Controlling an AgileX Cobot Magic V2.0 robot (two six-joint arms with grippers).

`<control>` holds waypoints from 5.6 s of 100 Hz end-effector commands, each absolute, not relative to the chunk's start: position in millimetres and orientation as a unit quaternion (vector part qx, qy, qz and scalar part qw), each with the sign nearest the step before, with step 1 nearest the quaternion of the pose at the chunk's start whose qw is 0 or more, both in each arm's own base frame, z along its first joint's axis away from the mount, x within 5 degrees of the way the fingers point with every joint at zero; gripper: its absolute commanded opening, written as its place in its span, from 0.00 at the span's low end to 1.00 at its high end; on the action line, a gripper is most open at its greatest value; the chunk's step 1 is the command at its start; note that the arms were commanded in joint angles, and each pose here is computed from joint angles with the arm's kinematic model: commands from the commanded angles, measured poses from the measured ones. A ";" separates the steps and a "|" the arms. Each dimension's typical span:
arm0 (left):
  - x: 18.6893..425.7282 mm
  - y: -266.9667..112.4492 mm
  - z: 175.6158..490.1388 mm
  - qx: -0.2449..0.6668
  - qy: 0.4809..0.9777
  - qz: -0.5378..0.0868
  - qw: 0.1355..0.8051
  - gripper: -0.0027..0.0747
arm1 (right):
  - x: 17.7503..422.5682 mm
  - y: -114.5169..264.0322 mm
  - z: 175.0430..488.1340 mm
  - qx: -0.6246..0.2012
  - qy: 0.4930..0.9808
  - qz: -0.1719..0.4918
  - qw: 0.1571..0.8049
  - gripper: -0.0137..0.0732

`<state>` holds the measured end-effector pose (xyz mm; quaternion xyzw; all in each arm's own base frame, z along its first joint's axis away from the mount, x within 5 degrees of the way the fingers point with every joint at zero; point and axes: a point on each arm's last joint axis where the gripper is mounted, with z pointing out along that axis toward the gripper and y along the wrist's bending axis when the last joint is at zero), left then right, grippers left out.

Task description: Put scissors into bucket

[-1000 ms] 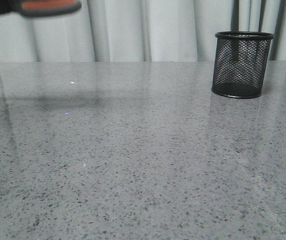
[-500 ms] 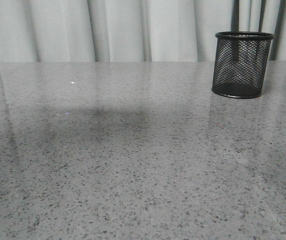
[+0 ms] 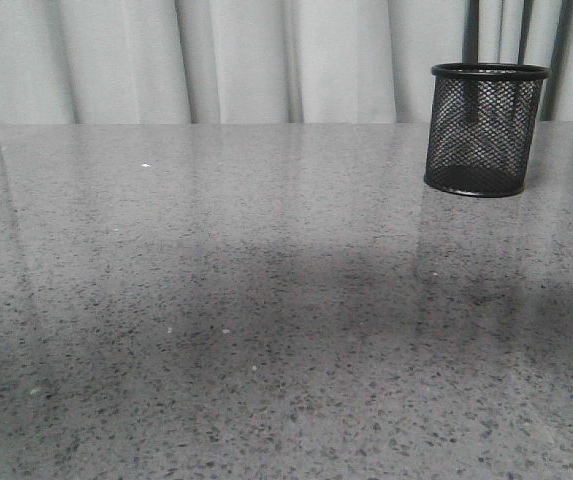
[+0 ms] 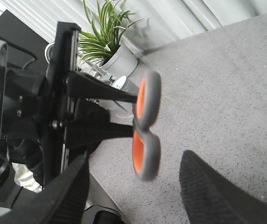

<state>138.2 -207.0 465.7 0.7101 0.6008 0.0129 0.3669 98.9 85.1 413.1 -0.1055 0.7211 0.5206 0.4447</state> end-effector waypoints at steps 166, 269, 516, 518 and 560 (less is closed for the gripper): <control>151.5 -167.5 522.7 0.540 0.633 0.109 0.544 0.65 | 120.8 71.5 419.7 -0.087 0.737 0.403 0.535 0.11; 147.8 -57.9 551.4 0.367 0.708 0.185 0.574 0.65 | 323.2 26.1 431.3 -0.071 0.925 0.096 0.361 0.11; 56.1 -25.9 388.4 0.261 0.624 -0.070 0.734 0.01 | 69.9 12.8 353.5 0.018 0.684 0.126 0.718 0.07; 52.7 -24.1 381.6 0.259 0.622 -0.076 0.735 0.01 | 67.1 12.8 349.7 0.017 0.684 0.127 0.718 0.07; 20.6 -6.9 309.2 0.216 0.622 -0.159 0.736 0.01 | 47.2 15.0 284.7 0.007 0.711 0.133 0.690 0.07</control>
